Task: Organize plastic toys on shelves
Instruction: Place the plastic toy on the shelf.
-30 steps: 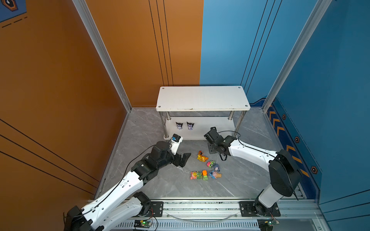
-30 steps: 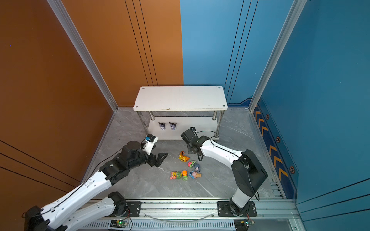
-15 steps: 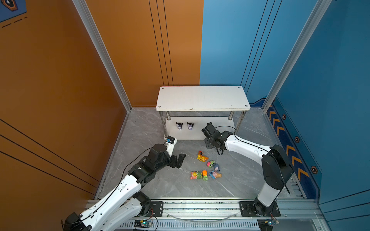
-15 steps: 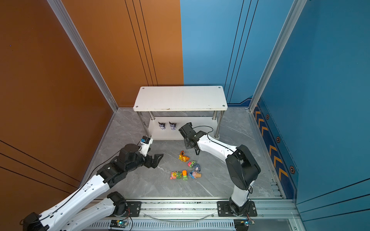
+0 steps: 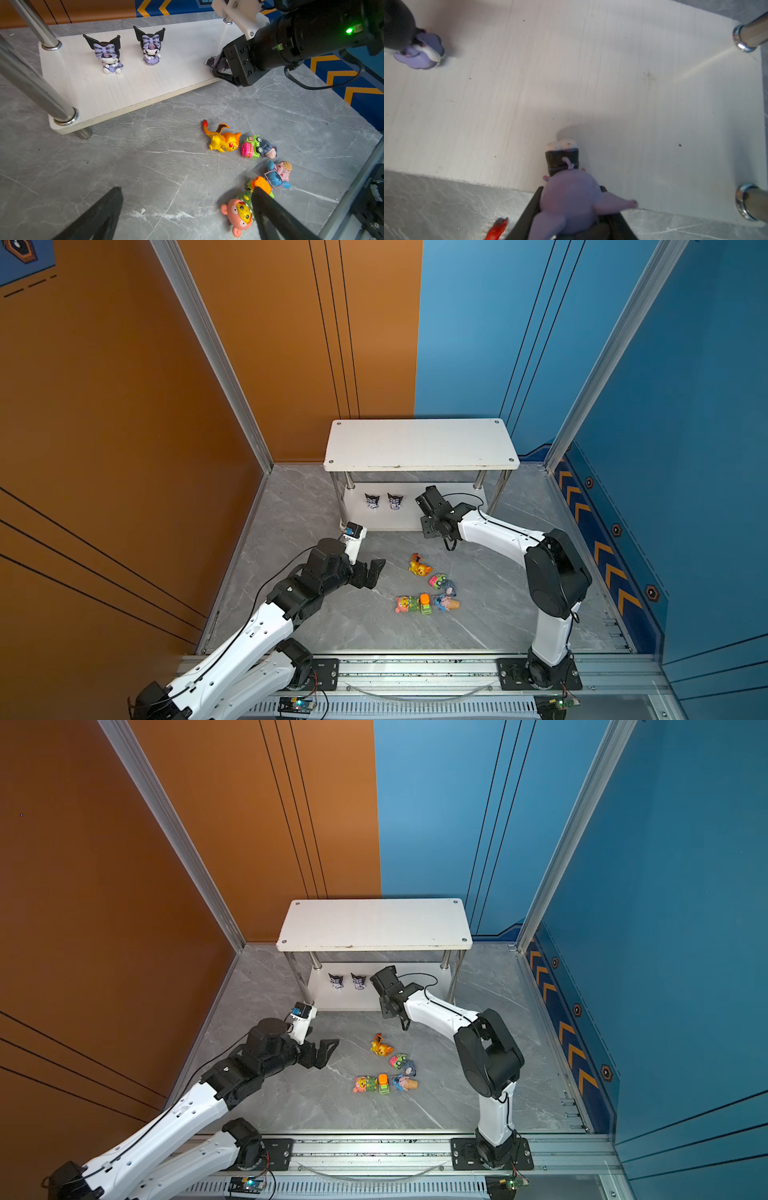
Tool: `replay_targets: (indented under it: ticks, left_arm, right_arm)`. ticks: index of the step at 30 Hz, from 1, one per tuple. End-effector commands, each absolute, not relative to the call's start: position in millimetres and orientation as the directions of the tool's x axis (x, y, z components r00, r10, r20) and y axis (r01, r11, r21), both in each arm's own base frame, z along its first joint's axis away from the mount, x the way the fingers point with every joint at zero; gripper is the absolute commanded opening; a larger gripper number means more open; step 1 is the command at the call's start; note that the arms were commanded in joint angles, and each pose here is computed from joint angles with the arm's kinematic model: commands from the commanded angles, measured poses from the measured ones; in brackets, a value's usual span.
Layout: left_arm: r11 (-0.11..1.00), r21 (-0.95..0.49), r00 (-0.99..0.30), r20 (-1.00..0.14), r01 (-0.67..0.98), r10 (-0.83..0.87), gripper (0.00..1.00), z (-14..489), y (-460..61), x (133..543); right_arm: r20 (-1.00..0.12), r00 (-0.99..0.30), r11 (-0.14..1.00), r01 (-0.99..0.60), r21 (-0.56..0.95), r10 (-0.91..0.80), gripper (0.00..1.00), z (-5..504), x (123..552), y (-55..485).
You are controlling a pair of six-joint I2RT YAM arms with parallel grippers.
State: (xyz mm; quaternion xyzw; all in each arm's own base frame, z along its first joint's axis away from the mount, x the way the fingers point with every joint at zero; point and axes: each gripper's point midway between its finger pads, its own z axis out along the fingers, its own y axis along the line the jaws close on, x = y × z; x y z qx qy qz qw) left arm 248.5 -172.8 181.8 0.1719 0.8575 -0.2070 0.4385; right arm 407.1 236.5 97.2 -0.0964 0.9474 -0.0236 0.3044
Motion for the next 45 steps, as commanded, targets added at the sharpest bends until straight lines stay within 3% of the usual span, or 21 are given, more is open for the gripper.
replay_targets:
  ticks: [1,28,45]
  left_arm:
    - [0.853,-0.224,-0.564,-0.820,0.472,0.096,0.98,177.7,-172.9,250.4]
    - [0.851,-0.249,-0.590,-0.803,0.463,0.086,0.98,168.9,-171.7,254.7]
    - [0.844,-0.256,-0.569,-0.819,0.472,0.070,0.98,176.1,-174.4,258.7]
  right_arm:
    - [-0.588,-0.783,0.979,-0.181,-0.095,-0.202,0.37,100.5,418.4,242.8]
    - [-0.576,-0.793,0.980,-0.175,-0.096,-0.198,0.38,75.4,461.1,263.8]
    - [-0.566,-0.800,0.979,-0.189,-0.074,-0.198,0.62,80.5,455.1,266.9]
